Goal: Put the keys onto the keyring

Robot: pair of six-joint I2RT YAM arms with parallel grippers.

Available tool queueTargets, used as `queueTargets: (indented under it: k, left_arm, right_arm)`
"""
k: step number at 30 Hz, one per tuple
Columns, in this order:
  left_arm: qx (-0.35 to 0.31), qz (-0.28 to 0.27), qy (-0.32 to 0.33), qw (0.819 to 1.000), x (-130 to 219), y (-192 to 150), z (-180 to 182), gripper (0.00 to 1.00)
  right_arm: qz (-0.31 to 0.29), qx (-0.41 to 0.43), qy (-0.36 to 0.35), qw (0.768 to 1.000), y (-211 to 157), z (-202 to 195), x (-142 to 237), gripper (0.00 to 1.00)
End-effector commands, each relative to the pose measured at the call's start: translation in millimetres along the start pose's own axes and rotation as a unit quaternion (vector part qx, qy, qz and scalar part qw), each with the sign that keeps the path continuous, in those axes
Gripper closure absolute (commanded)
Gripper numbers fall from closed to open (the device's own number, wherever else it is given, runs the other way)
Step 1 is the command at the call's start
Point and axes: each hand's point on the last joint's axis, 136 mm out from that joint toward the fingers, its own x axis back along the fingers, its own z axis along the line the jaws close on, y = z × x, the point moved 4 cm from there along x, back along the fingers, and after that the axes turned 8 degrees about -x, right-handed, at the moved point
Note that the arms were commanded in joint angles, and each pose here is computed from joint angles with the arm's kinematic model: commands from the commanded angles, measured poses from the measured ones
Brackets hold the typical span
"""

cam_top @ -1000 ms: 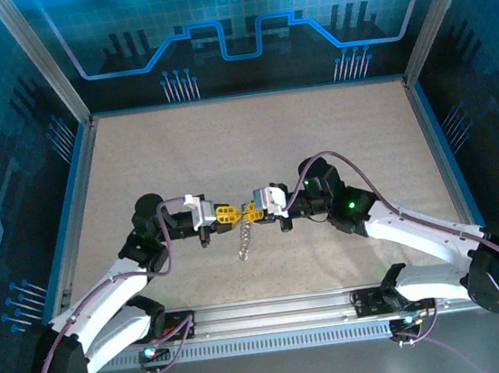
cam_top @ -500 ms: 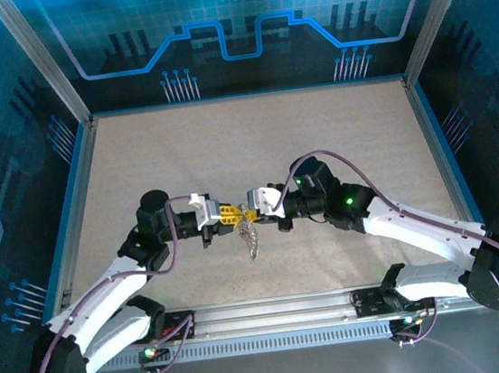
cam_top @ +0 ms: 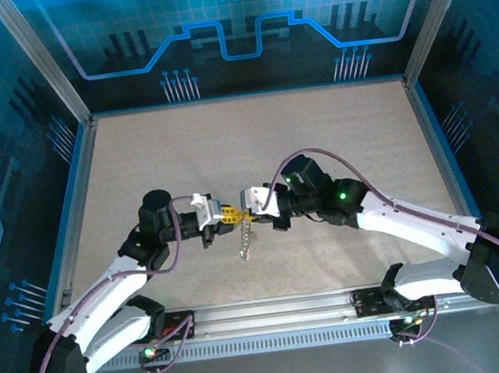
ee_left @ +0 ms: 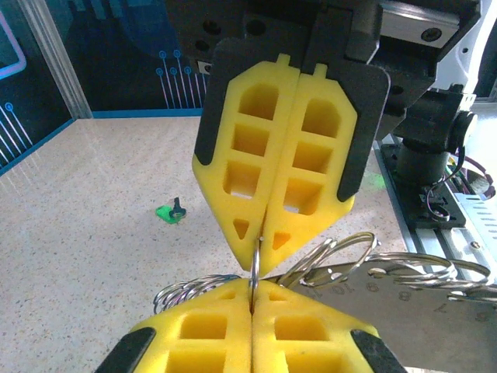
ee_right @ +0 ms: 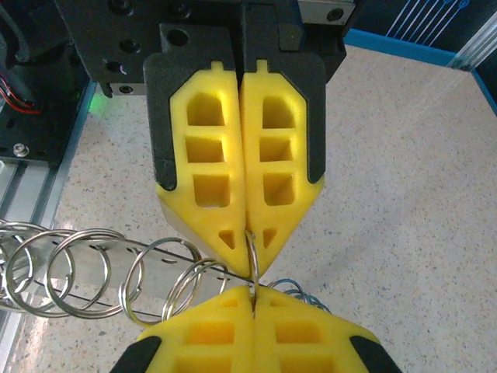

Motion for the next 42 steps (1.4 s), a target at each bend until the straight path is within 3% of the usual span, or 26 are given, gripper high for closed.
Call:
queueTargets:
  k: [1,6,9,18,33,42]
  left_arm:
    - [-0.023,-0.008,-0.012,1.000,-1.8,12.4,0.0,0.96]
    - [-0.028,-0.026,-0.024,0.999,-0.4,18.6,-4.0,1.00]
    - [-0.038,-0.051,-0.022,0.998,1.4,25.6,-5.5,1.00]
    - [-0.048,-0.123,-0.019,0.991,4.7,49.0,-3.4,1.00]
    - [-0.049,-0.119,-0.028,0.991,4.6,44.8,-7.9,1.00]
    - [-0.047,-0.109,-0.032,0.992,2.8,40.1,-7.9,1.00]
  right_arm:
    - [0.001,0.020,-0.007,1.000,10.7,-0.9,0.8,1.00]
    - [-0.030,0.019,0.002,0.999,15.2,1.9,1.4,0.99]
    - [-0.084,0.011,0.006,0.996,20.3,2.2,10.8,0.85]
    - [-0.183,-0.017,0.022,0.983,21.1,2.6,20.5,0.86]
    - [-0.232,0.005,0.003,0.973,31.3,3.1,33.2,0.81]
    - [-0.236,0.013,-0.003,0.972,29.8,4.0,38.1,0.84]
